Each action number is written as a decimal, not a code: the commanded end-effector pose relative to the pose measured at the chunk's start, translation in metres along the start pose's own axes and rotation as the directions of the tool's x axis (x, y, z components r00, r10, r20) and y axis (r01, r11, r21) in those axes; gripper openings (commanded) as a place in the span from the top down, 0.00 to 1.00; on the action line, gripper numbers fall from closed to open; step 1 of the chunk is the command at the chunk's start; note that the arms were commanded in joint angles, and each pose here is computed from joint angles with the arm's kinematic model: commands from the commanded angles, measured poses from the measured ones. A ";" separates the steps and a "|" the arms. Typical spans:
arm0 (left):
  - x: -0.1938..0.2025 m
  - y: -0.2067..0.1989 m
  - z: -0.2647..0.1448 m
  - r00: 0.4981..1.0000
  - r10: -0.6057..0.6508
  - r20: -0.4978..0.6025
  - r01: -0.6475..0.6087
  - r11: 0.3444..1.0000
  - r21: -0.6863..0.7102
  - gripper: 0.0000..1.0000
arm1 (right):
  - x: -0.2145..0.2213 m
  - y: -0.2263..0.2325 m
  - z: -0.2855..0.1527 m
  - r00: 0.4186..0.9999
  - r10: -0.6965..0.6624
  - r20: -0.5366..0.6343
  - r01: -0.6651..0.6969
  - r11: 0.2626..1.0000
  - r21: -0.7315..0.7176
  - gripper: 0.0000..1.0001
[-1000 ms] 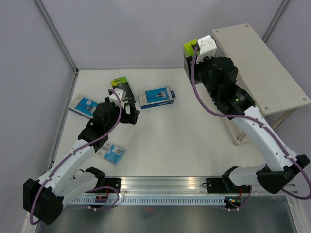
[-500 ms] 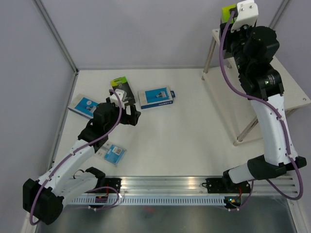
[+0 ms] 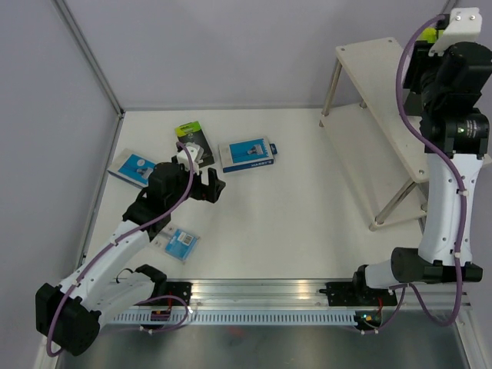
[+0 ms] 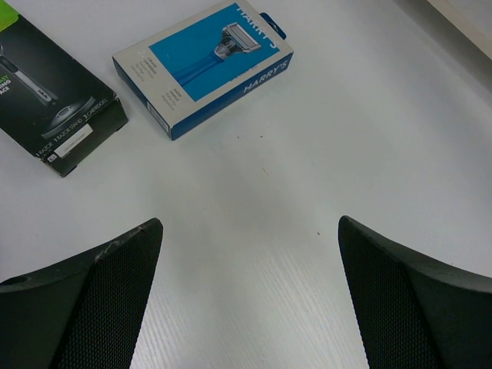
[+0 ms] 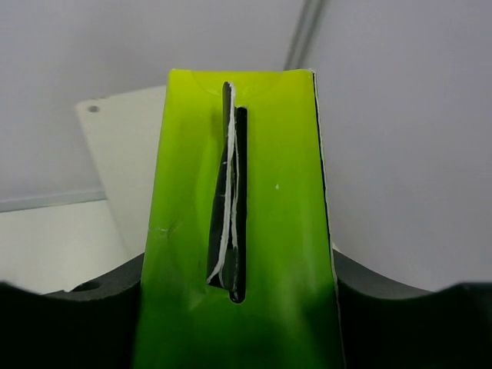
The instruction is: Place and organize the shaving razors onto the shelf
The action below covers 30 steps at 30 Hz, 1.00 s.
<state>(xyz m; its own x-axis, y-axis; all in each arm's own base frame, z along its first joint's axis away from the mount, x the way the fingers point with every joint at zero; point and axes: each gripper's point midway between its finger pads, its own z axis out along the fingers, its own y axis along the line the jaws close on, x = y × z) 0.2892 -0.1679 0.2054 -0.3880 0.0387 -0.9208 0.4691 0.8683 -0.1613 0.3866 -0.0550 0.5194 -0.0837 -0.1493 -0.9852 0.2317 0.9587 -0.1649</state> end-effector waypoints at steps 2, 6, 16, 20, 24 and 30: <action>-0.020 -0.008 -0.005 0.999 0.003 0.038 -0.005 0.999 0.033 0.00 | -0.017 -0.054 -0.030 0.994 0.070 0.081 -0.082 0.986 0.148 0.63; -0.019 -0.009 -0.005 0.999 0.003 0.034 -0.005 0.999 0.041 0.00 | -0.011 -0.033 -0.019 0.995 0.072 0.070 -0.074 0.997 0.018 0.63; -0.019 -0.010 -0.009 0.999 0.019 0.039 -0.021 0.999 0.043 0.00 | -0.013 -0.005 0.025 0.995 0.024 0.092 -0.012 0.991 -0.134 0.65; -0.015 -0.005 -0.006 0.999 0.029 0.028 -0.029 0.999 0.020 0.00 | -0.008 -0.005 0.044 0.996 0.015 0.086 -0.004 0.992 -0.130 0.65; -0.012 -0.002 -0.003 0.999 0.033 0.014 -0.033 0.999 0.008 0.00 | 0.001 -0.002 0.067 0.997 -0.004 0.076 0.015 0.989 -0.145 0.59; -0.011 0.003 -0.002 0.998 0.058 0.001 -0.058 0.998 -0.016 0.00 | 0.032 0.022 0.100 0.999 0.022 0.025 -0.015 0.964 -0.267 0.57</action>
<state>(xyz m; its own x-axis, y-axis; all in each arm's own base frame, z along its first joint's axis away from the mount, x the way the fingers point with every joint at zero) 0.2841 -0.1672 0.1968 -0.4161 0.0675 -0.9068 0.4783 0.8644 -0.1551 0.4671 -0.0698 0.4873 -0.0668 -0.1373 -0.9883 0.0376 0.9894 -0.1400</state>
